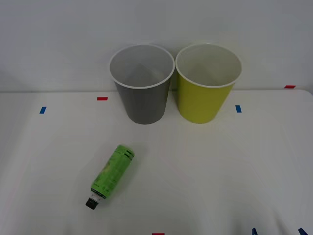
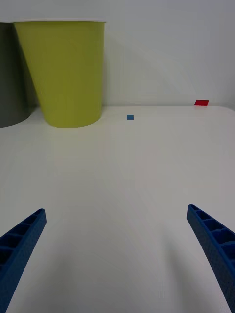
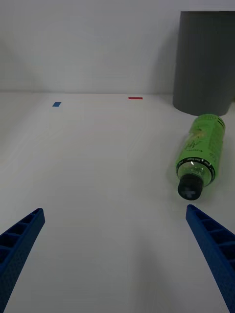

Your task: Put cans in the gray bin and PET bottles in the light green bin.

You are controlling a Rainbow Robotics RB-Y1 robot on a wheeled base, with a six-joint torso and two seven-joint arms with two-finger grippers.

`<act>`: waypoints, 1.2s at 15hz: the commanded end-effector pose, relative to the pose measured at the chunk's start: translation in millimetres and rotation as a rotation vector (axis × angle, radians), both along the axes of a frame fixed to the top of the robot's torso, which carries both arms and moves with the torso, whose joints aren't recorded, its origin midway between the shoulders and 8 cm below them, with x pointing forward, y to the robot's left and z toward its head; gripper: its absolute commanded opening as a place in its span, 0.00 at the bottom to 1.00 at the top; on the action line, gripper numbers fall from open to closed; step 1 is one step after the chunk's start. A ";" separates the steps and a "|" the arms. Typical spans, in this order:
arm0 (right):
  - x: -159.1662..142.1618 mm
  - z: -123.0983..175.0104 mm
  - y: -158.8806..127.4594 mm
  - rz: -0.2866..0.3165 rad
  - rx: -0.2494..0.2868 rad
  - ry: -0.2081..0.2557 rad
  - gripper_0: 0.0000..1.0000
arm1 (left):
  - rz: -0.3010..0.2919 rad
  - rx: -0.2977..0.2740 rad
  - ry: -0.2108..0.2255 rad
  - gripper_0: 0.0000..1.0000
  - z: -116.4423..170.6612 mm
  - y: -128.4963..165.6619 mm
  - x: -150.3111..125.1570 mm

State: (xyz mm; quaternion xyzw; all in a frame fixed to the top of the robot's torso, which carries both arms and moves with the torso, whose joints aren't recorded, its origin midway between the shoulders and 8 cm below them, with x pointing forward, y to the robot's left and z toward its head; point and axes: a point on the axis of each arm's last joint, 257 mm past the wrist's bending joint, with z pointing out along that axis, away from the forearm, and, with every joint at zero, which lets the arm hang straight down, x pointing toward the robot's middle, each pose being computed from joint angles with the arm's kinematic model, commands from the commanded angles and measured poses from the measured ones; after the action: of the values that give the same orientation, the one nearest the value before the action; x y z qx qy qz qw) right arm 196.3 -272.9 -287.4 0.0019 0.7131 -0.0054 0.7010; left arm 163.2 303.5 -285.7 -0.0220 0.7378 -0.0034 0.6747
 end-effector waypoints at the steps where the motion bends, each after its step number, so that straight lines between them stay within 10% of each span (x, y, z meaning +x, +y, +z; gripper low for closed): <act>1: 0.0 0.0 0.0 0.000 0.000 0.000 1.00 | 0.005 0.026 -0.007 1.00 7.1 8.1 8.9; 7: 0.0 0.0 0.0 0.000 0.000 0.000 1.00 | -0.107 0.078 -0.003 1.00 16.5 8.0 41.1; 18: 0.0 0.0 0.0 0.000 0.000 0.000 1.00 | -0.244 0.236 0.136 1.00 49.2 8.5 109.9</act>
State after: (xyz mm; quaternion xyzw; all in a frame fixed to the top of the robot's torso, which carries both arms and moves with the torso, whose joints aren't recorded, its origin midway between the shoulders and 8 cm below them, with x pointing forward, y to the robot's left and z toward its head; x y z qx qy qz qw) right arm 196.3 -272.9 -287.4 0.0019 0.7131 -0.0054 0.7010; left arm 263.1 312.8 -239.5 0.1397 0.7728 0.0008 0.6190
